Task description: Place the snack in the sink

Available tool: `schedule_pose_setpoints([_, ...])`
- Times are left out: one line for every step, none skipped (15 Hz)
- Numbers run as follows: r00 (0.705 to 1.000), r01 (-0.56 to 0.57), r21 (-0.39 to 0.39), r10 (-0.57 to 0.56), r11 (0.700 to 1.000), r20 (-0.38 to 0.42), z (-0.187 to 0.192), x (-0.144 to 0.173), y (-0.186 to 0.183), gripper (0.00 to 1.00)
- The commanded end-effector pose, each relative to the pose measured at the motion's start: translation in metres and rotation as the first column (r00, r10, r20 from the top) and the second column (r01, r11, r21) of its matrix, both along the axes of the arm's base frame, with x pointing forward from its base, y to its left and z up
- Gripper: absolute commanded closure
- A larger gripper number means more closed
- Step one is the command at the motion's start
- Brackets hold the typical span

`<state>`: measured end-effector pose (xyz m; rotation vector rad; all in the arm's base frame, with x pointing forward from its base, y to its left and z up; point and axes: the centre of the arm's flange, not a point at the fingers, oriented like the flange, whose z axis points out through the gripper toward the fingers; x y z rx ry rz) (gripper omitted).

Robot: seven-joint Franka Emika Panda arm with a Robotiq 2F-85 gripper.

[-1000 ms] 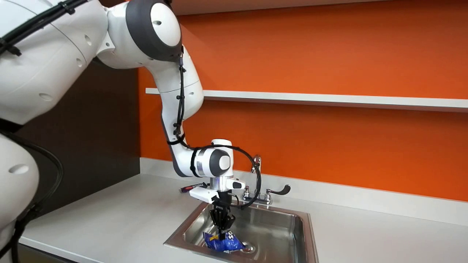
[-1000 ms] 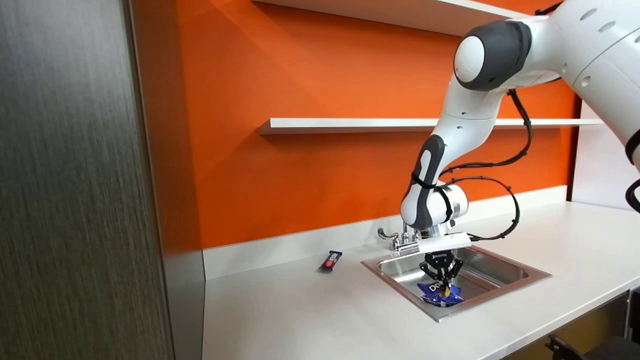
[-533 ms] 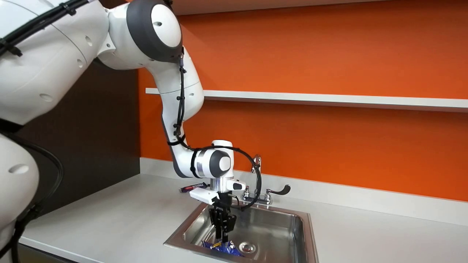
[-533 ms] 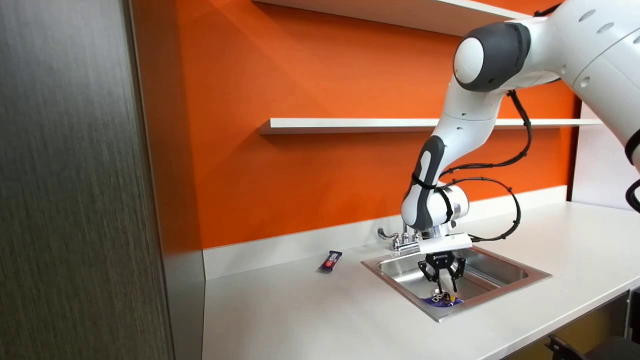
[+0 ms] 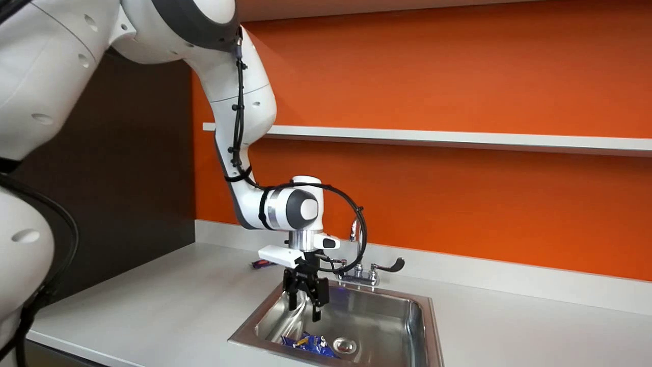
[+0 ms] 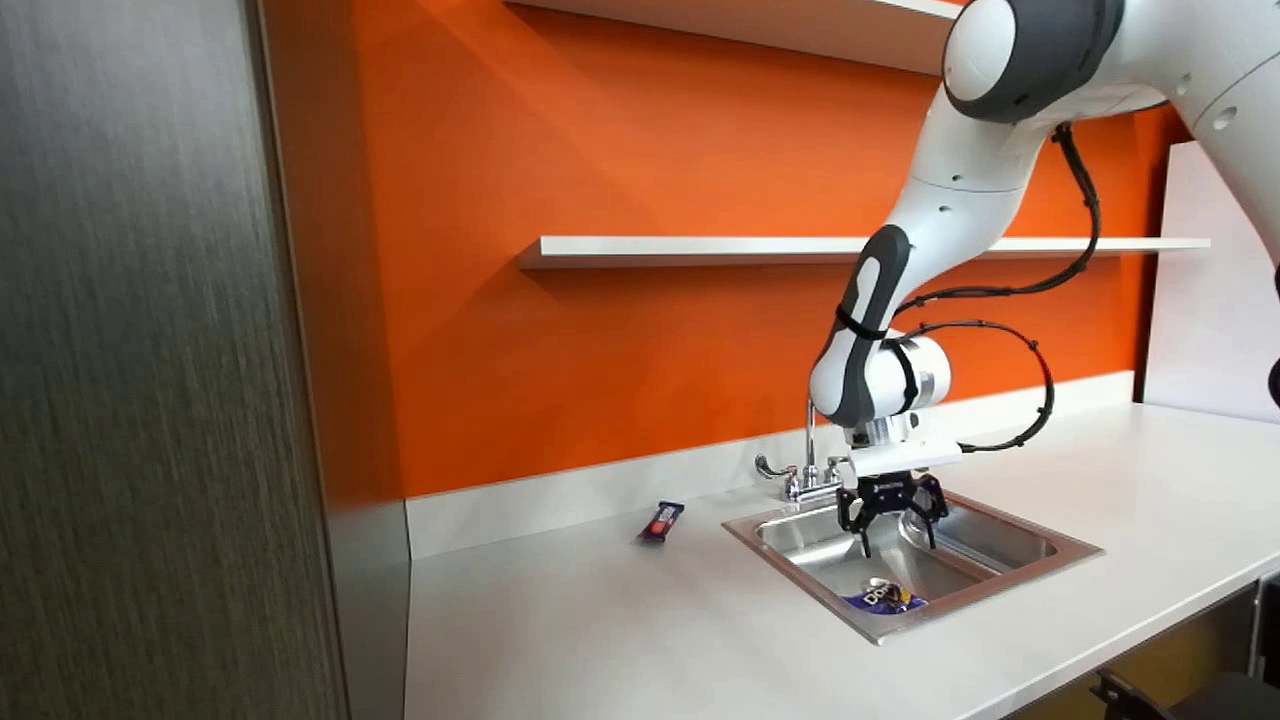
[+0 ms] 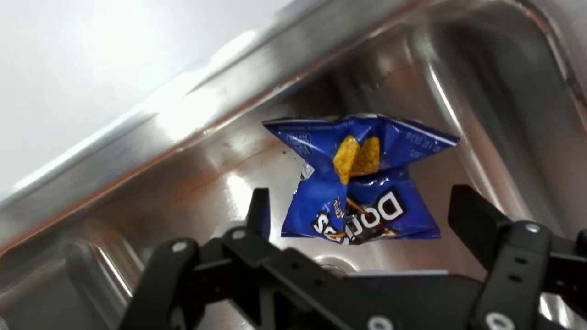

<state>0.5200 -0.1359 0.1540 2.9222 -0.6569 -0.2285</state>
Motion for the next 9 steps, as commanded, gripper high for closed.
schedule_pose_setpoints([0.997, -0.073, 0.084, 0.075, 0.994, -0.014, 0.035, -0.051, 0.013, 0.0])
schedule_pose_setpoints([0.995, -0.1, 0.096, 0.101, 0.99, -0.009, 0.04, -0.061, 0.018, 0.0])
schedule_pose_setpoints([0.992, -0.123, 0.106, 0.124, 0.987, -0.008, 0.044, -0.07, 0.022, 0.0])
schedule_pose_setpoints([0.988, -0.151, 0.122, 0.153, 0.981, -0.003, 0.05, -0.079, 0.027, 0.0])
schedule_pose_setpoints([0.983, -0.181, 0.126, 0.182, 0.975, 0.005, 0.057, -0.087, 0.031, 0.0])
schedule_pose_setpoints([0.977, -0.211, 0.135, 0.211, 0.968, 0.016, 0.064, -0.095, 0.037, 0.0])
schedule_pose_setpoints([0.972, -0.234, 0.146, 0.233, 0.961, 0.025, 0.07, -0.101, 0.043, 0.0])
schedule_pose_setpoints([0.967, -0.256, 0.152, 0.254, 0.955, 0.035, 0.075, -0.108, 0.048, 0.0])
schedule_pose_setpoints([0.961, -0.277, 0.158, 0.274, 0.948, 0.04, 0.079, -0.114, 0.054, 0.0])
